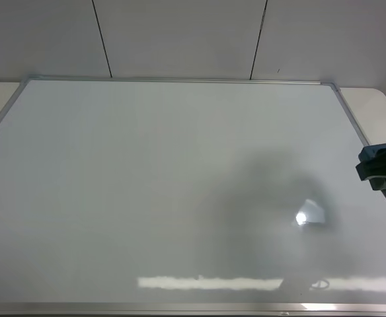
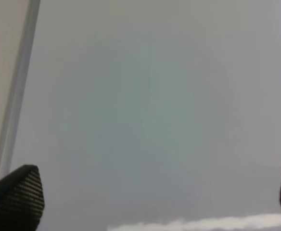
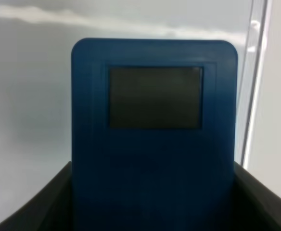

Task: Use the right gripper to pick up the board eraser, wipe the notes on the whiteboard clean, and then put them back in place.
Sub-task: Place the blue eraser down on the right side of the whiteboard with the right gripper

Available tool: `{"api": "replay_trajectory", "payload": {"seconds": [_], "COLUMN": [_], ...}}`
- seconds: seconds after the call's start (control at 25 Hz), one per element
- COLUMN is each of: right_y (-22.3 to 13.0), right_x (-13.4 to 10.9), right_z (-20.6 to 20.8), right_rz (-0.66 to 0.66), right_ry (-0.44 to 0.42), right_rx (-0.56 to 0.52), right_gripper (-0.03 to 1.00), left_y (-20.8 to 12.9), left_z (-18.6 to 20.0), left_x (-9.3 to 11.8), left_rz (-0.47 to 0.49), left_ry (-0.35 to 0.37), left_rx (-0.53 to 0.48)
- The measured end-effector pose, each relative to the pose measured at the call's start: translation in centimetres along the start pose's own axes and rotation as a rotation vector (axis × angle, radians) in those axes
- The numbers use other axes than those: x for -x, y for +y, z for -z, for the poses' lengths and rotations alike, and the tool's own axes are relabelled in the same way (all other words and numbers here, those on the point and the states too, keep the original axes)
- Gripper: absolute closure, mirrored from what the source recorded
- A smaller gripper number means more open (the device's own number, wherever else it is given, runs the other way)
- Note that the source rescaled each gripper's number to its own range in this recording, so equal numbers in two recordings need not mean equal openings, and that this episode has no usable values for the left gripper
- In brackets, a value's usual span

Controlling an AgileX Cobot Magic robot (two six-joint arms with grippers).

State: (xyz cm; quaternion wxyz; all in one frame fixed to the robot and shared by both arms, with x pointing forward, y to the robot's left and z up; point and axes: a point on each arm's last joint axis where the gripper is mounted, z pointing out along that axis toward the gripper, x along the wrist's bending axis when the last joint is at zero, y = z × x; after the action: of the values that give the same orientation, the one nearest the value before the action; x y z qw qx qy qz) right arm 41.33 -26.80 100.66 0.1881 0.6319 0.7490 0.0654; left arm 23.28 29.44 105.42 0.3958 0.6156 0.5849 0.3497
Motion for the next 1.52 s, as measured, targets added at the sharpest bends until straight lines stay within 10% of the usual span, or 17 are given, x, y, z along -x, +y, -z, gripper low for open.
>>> {"api": "replay_trajectory", "payload": {"seconds": [0.56,1.52], "right_y": [2.6,0.4], "right_x": [-1.6,1.7], "right_z": [-5.6,-9.5], "right_rz": [0.121,-0.047], "right_ry": [0.004,0.021], "right_rx": [-0.019,0.013], "right_gripper": [0.96,0.96], "left_y": [0.0,0.0], "left_z": [0.0,0.0], "left_x": [0.0,0.0], "left_rz": [0.0,0.0], "left_ry": [0.0,0.0], "left_rx": [0.0,0.0]}}
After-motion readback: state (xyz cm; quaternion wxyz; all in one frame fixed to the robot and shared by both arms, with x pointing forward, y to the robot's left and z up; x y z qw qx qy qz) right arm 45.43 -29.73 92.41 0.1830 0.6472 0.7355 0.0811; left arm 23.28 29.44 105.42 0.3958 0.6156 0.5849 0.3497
